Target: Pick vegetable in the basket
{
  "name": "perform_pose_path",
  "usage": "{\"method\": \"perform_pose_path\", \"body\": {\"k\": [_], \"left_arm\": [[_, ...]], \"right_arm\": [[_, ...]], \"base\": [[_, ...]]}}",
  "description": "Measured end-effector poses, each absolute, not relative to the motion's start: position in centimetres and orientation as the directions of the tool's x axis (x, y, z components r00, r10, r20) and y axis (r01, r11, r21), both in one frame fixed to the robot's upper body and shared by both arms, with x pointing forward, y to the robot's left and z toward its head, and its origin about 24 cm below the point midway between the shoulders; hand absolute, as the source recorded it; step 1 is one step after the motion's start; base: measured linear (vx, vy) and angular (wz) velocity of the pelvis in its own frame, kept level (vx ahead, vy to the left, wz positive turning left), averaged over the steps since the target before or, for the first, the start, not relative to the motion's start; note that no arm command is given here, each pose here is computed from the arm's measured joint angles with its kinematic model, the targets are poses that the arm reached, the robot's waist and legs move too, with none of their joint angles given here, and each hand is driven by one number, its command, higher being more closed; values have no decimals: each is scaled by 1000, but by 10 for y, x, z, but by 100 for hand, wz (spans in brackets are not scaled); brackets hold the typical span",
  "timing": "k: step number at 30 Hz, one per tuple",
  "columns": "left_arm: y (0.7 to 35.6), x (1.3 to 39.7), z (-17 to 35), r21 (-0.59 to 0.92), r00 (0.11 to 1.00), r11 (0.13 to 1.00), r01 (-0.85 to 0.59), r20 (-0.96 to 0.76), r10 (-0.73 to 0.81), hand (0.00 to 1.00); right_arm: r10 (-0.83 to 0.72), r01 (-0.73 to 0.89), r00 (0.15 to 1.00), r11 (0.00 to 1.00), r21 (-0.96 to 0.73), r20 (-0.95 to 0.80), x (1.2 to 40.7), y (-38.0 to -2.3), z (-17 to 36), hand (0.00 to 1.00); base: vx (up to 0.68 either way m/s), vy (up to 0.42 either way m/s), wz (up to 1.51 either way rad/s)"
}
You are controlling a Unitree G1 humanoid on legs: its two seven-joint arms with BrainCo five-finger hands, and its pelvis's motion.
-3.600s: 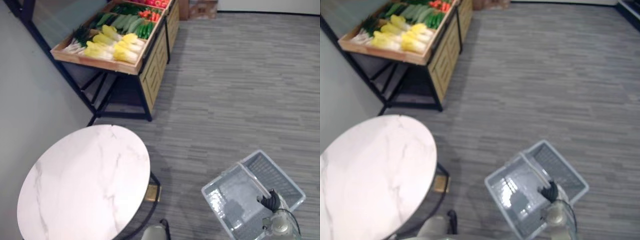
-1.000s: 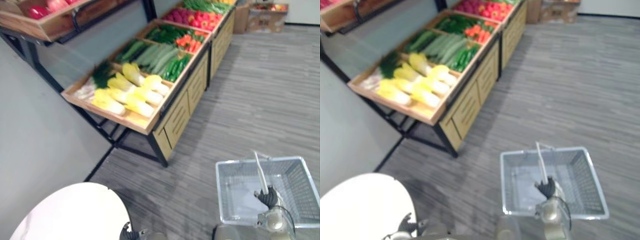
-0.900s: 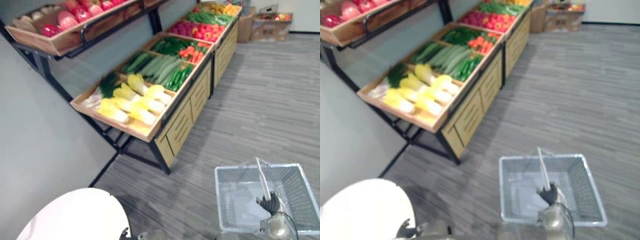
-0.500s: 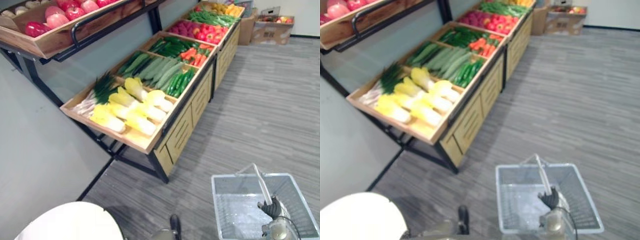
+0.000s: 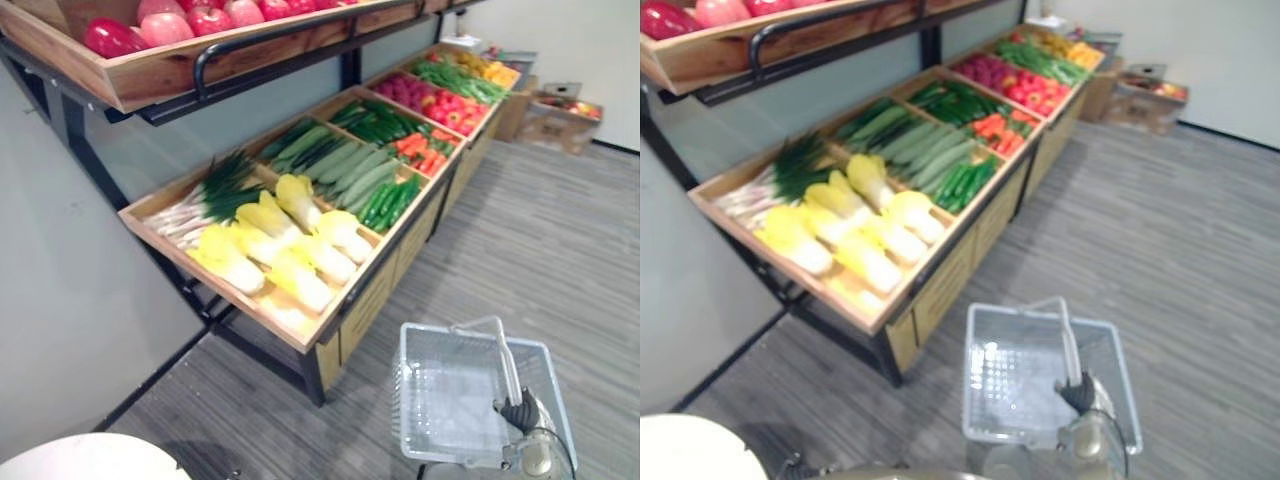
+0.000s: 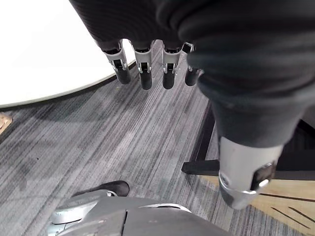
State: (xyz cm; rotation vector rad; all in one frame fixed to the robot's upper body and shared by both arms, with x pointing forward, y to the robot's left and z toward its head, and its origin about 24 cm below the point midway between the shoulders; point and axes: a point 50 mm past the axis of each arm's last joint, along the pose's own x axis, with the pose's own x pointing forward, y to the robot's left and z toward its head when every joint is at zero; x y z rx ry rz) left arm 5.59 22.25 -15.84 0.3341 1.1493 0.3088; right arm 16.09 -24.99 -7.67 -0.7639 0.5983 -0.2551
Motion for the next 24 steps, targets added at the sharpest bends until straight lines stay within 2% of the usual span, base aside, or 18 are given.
{"method": "perform_pose_path", "body": {"k": [7,8,12,16,19,24], "left_arm": [[226,58,-159,422,375,905,-55,-831,411,0],[212,58,-162,396,366,917,-53,-846,387,0],[206,58,-163,389,362,918,-78,-847,389,0],[211,61,-161,391,361,909,-142,-835,416,0],[211,61,-161,389,352,902,-187,-831,431,0],[212,54,-161,408,326,891,-197,-830,452,0]], "right_arm": [[-438,35,812,697,-716,-387,170,-254,-71,100],[-468,49,796,682,-730,-383,168,-263,-69,100],[-491,54,792,648,-760,-362,169,-276,-65,100],[-511,33,765,638,-769,-391,151,-279,-71,100],[-564,56,726,620,-783,-394,134,-289,-74,100],[-595,72,695,617,-784,-404,126,-295,-76,100]], "base": [[268,-456,36],[307,-676,45],[228,-455,41],[167,-326,75],[83,-216,48],[113,18,13]]}}
